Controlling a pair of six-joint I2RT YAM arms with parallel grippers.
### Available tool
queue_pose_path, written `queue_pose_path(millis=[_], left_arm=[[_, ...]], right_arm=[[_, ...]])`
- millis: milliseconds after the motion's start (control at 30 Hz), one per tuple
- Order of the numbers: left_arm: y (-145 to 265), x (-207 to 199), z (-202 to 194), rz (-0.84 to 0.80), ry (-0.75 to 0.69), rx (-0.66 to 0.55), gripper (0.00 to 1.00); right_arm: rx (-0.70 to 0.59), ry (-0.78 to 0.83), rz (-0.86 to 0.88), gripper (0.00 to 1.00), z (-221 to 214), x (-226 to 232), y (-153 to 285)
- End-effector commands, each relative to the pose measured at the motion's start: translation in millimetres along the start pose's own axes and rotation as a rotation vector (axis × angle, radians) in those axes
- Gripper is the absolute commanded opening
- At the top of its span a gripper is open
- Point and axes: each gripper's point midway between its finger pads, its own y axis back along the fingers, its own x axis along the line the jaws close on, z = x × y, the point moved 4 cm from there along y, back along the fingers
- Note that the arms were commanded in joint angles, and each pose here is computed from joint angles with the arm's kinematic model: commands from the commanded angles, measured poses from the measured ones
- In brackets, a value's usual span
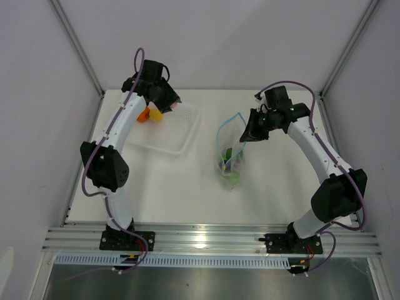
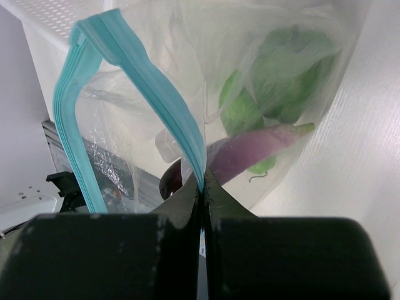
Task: Place the food in the zip-top bag and seal the zipper
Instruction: Place the fake food in the zipper food storage bag.
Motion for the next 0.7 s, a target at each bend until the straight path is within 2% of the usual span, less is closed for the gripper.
queue_pose_path(millis=[0, 133, 400, 667], left_arm=[[56.2, -35.2, -43.3, -0.184, -0.170, 0.085, 0.01], [96.9, -55.4, -89.2, -0.295, -0.300, 0.184, 0.01], [165.0, -71.1, -156.8, -0.457, -0.407, 0.415, 0.01], [162.1, -79.7, -218.2, -0.527, -0.448, 0.674, 0.01]], right_arm=[[-0.044, 0.016, -0.017, 0.00, 15.3, 3.1, 5.4], [-0.036, 0.012, -0.014, 0.00, 18.3, 3.4, 1.2], [-0.040, 0.036, 0.006, 0.00, 19.0, 14.9, 2.0], [-0.053, 0.051, 0.025, 0.00, 17.9, 24.9, 7.4]])
